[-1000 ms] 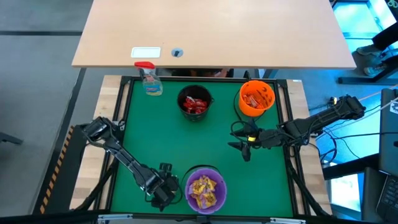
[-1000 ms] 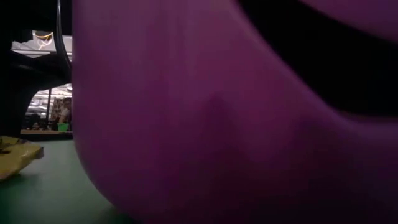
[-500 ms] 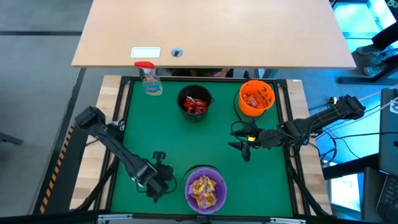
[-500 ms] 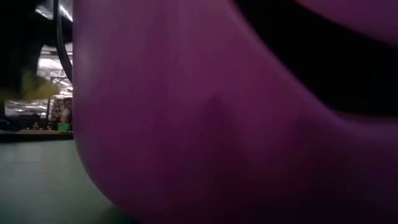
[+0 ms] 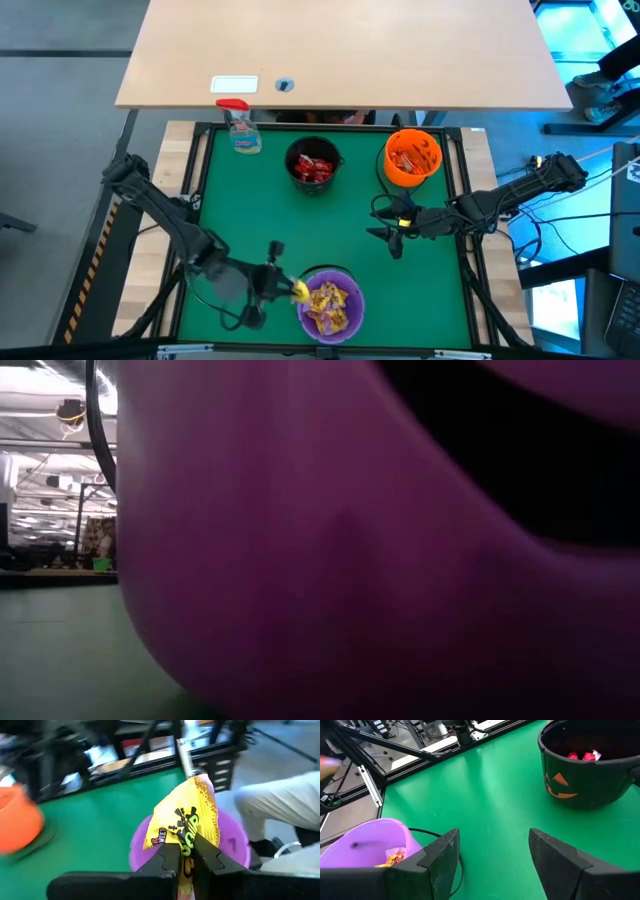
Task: Sort candy
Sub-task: Put the yellow candy into the violet bucket, then return to Home Position
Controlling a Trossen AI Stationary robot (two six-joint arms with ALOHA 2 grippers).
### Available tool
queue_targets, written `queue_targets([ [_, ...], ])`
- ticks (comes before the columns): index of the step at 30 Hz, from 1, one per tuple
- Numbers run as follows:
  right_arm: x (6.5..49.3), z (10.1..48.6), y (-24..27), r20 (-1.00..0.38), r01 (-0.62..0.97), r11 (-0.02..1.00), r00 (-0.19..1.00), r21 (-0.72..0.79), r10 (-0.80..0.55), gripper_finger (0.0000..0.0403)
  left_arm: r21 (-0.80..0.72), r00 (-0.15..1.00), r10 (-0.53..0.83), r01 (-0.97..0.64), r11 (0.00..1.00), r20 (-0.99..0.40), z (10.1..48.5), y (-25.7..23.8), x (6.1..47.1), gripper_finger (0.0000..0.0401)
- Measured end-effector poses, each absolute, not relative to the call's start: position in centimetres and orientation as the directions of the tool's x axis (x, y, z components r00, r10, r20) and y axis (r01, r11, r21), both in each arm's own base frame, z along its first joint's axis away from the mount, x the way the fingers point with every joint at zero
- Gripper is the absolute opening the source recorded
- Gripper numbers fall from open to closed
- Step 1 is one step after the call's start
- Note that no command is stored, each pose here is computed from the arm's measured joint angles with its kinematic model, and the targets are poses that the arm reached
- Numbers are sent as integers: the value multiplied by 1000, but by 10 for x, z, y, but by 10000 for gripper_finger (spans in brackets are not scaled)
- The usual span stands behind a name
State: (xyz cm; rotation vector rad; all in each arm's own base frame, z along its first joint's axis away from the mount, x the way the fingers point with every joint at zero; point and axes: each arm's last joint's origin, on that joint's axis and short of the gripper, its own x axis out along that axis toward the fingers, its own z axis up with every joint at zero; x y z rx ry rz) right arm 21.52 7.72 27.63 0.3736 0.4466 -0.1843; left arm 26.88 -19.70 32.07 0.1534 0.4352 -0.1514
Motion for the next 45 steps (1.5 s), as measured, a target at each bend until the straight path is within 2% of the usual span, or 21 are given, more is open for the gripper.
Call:
queue_targets([
  [3,215,276,77,-453,255,915,887,314,-92,237,131,879,-160,242,961,-449,306,-198,287,10],
  [9,215,276,77,-453,255,914,887,315,-92,237,92,849,-190,269,959,-494,273,-196,320,23],
  [14,215,276,77,-453,256,914,887,314,-92,237,27,817,-287,347,938,-501,260,-193,334,80],
  [21,215,276,77,-453,255,914,887,314,-92,237,28,815,-279,339,940,-508,261,-189,336,174],
  [26,215,276,77,-454,254,914,887,315,-90,237,51,806,-271,348,936,-526,280,-191,337,209],
  [32,215,276,77,-453,247,922,887,298,-91,237,167,807,-111,251,953,-579,326,-189,326,208],
  [38,217,283,77,-389,219,955,912,201,-127,237,229,873,-58,190,955,-485,374,-171,293,189],
  [41,220,288,78,-334,180,970,935,162,-118,237,216,893,-13,123,969,-449,381,-151,264,179],
  [45,214,290,76,-321,156,980,941,122,-110,237,159,918,29,37,987,-395,365,-127,230,170],
])
